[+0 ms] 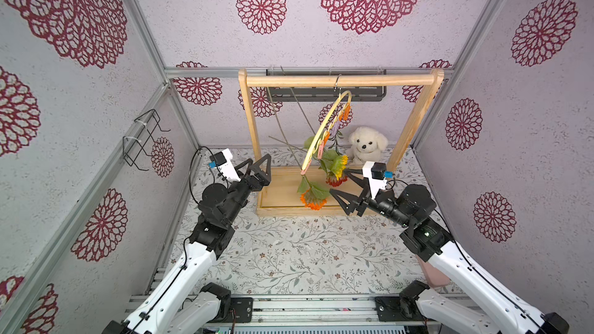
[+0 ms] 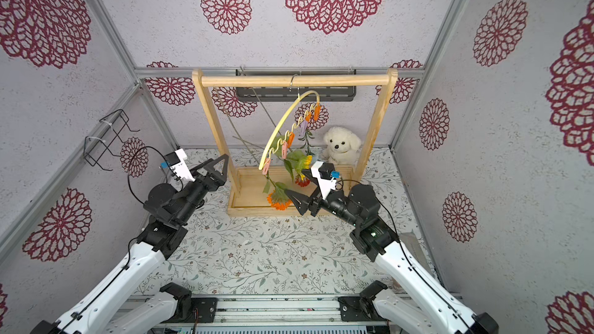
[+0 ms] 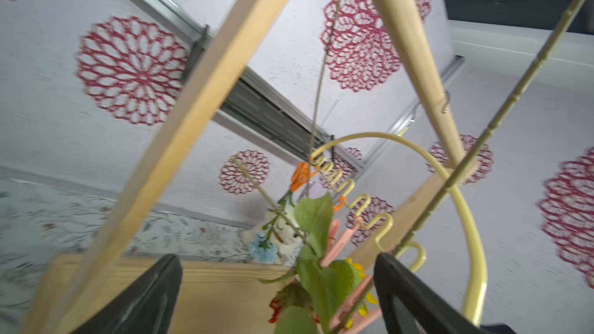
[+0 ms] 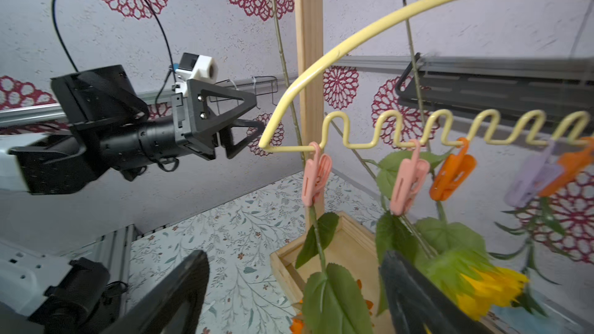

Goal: Dry the flowers on a clothes hanger
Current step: Clamp the flower onto the hanger, then reset both arms

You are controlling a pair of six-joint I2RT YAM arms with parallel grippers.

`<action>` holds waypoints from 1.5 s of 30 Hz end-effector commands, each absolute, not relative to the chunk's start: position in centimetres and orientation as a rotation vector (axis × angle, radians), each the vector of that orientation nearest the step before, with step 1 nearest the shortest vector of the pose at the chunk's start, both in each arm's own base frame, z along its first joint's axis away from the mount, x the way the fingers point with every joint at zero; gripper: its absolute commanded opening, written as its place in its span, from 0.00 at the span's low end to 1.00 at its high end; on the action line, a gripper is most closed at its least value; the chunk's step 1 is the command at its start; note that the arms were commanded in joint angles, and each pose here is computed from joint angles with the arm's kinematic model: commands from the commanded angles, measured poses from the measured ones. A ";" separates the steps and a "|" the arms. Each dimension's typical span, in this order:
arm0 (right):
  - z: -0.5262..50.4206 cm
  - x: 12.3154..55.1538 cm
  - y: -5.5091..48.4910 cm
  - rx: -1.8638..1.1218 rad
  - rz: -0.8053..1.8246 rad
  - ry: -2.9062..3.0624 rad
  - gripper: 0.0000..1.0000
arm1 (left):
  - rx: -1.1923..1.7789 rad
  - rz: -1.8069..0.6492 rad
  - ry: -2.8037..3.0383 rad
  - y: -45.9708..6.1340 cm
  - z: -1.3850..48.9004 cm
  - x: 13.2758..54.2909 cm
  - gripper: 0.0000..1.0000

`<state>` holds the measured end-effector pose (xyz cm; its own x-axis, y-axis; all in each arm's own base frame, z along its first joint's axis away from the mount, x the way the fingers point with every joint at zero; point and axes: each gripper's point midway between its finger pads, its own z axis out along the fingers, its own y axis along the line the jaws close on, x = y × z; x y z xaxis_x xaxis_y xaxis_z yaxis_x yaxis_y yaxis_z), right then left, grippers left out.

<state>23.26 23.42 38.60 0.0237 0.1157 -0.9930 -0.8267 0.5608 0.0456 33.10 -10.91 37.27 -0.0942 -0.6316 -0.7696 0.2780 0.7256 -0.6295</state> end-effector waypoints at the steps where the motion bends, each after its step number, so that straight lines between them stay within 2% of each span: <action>1: 39.0 24.0 19.5 -0.517 0.631 1.297 0.93 | -0.589 -0.351 1.628 -3.1 30.3 32.0 0.97; 5: 35.5 24.7 15.4 -0.368 0.469 1.365 0.97 | -0.781 -0.132 1.699 2.2 25.6 30.1 0.97; 11: 29.1 26.1 9.7 -0.167 0.252 1.492 0.99 | -0.977 0.110 1.905 6.6 20.8 29.4 0.97; 15: 24.9 27.6 5.8 -0.018 0.174 1.578 0.99 | -1.025 0.314 2.034 8.7 18.1 30.1 0.97; 17: 23.4 28.6 4.3 0.029 0.143 1.610 0.99 | -0.955 0.378 2.072 9.0 17.3 31.2 0.97; 19: 22.5 29.3 2.6 0.080 0.096 1.620 0.99 | -0.819 0.368 2.089 8.5 16.7 32.9 0.97; 22: 21.4 30.0 -0.2 0.160 0.002 1.604 0.99 | -0.384 0.258 2.063 5.3 16.3 36.0 0.98; 25: 19.7 30.6 -2.5 0.218 -0.061 1.614 0.99 | -0.157 0.168 1.888 2.9 16.9 36.5 0.97; 29: 18.1 31.1 -3.4 0.232 -0.097 1.600 0.99 | -0.120 0.230 1.830 3.6 14.6 36.3 0.97; 33: 17.0 32.1 -3.6 0.202 -0.144 1.604 0.99 | -0.068 0.102 1.802 2.4 14.7 38.3 0.97; 39: 15.2 34.7 -2.2 0.081 -0.139 1.644 0.99 | -0.034 0.120 1.818 3.0 14.3 39.6 0.97; 45: 14.4 36.3 -1.6 0.026 -0.132 1.708 0.99 | -0.205 0.103 1.775 6.4 12.3 39.7 0.97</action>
<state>35.31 -1.98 12.10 -0.2132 -0.0237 -0.9767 0.1209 0.9914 -0.0504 39.42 5.93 10.58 -0.2845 -0.0533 -0.9572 -0.1876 0.9822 0.0011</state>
